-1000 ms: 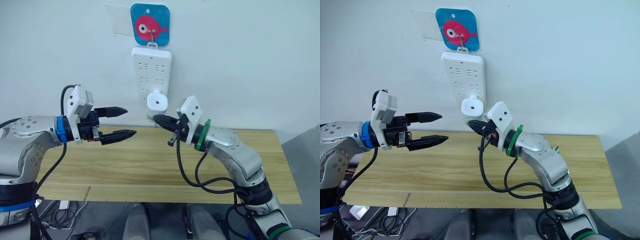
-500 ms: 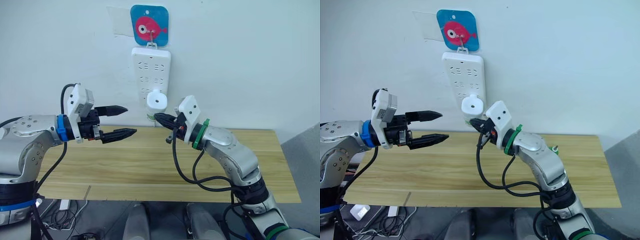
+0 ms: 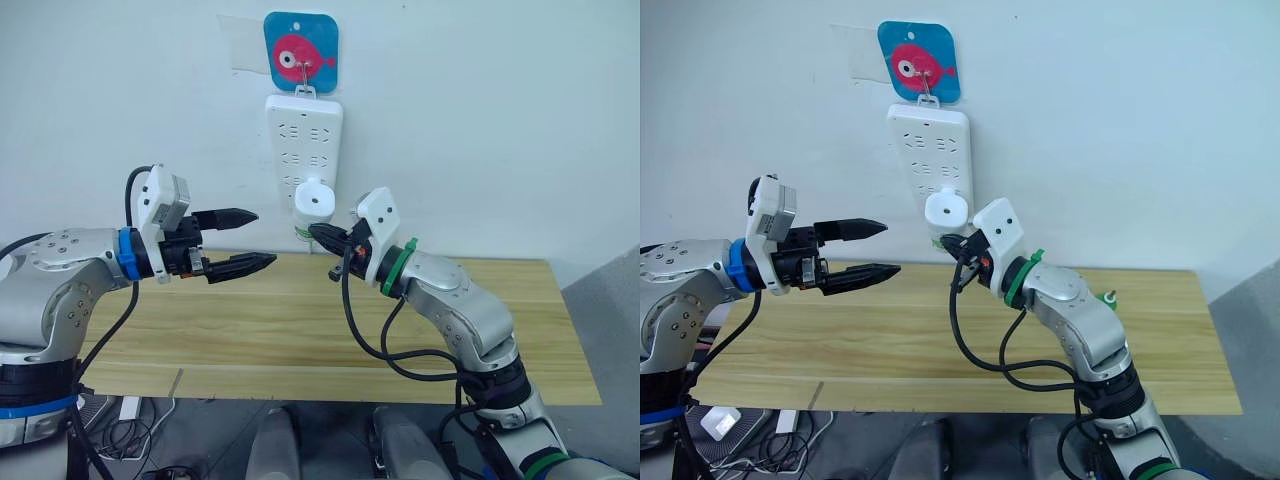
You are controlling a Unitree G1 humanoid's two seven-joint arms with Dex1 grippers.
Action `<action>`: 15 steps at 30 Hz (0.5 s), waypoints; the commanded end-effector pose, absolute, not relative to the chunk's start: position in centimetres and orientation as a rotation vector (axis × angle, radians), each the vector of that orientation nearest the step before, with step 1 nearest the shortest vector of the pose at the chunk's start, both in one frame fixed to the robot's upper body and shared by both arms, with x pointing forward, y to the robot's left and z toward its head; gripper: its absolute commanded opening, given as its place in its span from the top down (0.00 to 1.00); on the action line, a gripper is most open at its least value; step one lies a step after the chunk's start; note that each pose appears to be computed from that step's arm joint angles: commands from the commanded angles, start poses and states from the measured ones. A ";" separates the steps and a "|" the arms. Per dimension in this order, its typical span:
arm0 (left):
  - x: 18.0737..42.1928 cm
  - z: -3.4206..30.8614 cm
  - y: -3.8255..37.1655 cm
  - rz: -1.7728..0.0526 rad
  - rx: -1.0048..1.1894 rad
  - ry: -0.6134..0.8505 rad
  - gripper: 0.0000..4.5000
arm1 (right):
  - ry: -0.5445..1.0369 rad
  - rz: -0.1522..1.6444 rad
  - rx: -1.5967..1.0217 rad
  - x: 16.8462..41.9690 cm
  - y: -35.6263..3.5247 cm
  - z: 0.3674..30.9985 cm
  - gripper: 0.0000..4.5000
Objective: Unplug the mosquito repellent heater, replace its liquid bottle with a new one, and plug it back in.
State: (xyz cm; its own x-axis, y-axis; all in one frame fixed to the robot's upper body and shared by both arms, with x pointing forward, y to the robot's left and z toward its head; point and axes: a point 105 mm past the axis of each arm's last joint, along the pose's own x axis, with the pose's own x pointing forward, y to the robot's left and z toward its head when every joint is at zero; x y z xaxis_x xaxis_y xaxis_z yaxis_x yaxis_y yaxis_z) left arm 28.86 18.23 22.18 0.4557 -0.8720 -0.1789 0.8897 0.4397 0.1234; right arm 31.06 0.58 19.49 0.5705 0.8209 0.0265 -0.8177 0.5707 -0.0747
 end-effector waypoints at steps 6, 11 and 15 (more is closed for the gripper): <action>29.8 21.6 20.8 -0.973 0.277 0.120 0.00 | -0.088 1.203 -0.121 27.3 -0.1 20.2 0.99; 30.6 20.4 24.4 -0.796 0.272 0.192 0.00 | -0.063 1.216 -0.139 27.4 -4.6 20.8 0.72; 30.7 19.8 27.4 -0.672 0.318 0.234 0.00 | -0.009 1.142 -0.156 28.4 -9.9 20.7 0.41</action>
